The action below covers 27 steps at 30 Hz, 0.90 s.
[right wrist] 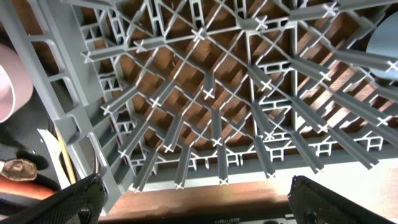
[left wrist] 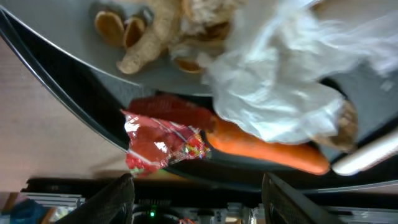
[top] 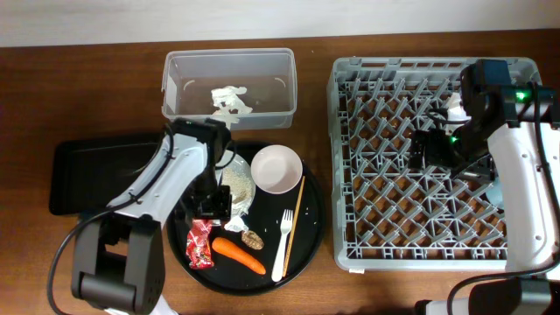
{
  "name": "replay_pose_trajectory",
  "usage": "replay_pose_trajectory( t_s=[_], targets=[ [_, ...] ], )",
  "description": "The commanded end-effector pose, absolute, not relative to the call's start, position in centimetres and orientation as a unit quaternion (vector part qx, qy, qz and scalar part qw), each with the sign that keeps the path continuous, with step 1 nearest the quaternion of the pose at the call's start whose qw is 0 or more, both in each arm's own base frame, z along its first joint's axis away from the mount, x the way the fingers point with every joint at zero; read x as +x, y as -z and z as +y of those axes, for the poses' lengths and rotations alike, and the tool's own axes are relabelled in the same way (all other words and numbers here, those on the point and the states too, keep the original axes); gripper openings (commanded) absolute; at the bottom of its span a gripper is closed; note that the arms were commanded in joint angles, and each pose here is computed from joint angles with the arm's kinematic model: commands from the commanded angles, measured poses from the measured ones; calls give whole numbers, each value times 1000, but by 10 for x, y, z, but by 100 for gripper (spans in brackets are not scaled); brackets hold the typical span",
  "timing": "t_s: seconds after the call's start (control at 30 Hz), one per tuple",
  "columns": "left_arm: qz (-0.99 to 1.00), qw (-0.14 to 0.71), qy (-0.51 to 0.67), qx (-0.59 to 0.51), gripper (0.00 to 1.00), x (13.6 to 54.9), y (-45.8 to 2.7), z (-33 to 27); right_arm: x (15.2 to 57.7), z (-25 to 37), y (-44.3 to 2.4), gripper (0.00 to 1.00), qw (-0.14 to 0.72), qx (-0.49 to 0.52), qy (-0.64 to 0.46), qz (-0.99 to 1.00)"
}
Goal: Sort waste into correct bins and load items into the dishwasher rack
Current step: 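Grasp the red snack wrapper with the left gripper and drop it in bin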
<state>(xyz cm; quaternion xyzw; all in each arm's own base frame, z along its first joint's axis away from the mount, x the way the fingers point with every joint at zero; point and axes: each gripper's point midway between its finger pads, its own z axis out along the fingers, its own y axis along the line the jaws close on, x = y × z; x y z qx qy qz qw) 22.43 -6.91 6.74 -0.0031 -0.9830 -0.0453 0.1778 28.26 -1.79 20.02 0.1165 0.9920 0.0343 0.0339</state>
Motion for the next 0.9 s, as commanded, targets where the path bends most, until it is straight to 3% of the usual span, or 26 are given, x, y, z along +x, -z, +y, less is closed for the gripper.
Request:
replay_pose_trajectory(
  t_s=[0.0, 0.07, 0.1, 0.27, 0.3, 0.37, 0.47, 0.53, 0.7, 0.87],
  targets=[
    [-984, 162, 76, 21, 66, 226, -62, -58, 281, -20, -207, 99, 45, 117, -32, 992],
    [-982, 141, 121, 42, 82, 233, -62, -44, 280, -20, -207, 98, 44, 117, -32, 992],
    [-983, 133, 118, 42, 85, 236, -59, -45, 280, -20, -207, 98, 44, 117, -32, 992],
    [-984, 133, 110, 44, 85, 228, -36, -46, 280, -20, -207, 99, 44, 117, -32, 992],
    [-984, 134, 109, 44, 78, 228, -36, -46, 280, -20, -207, 98, 44, 117, -31, 992],
    [-985, 131, 108, 44, 46, 229, -35, -47, 280, -20, -207, 98, 44, 117, -32, 992],
    [-985, 125, 106, 44, 15, 233, -37, -48, 280, -20, -207, 98, 44, 117, -32, 992],
    [-986, 120, 104, 45, 0, 238, -42, -49, 280, -20, -207, 98, 44, 117, -32, 992],
    [-991, 93, 93, 32, 1, 257, -91, -55, 280, -20, -207, 98, 44, 117, -32, 992],
    [-986, -165, 18, 18, 0, 379, -182, -88, 280, -20, -207, 98, 44, 117, -32, 992]
  ],
)
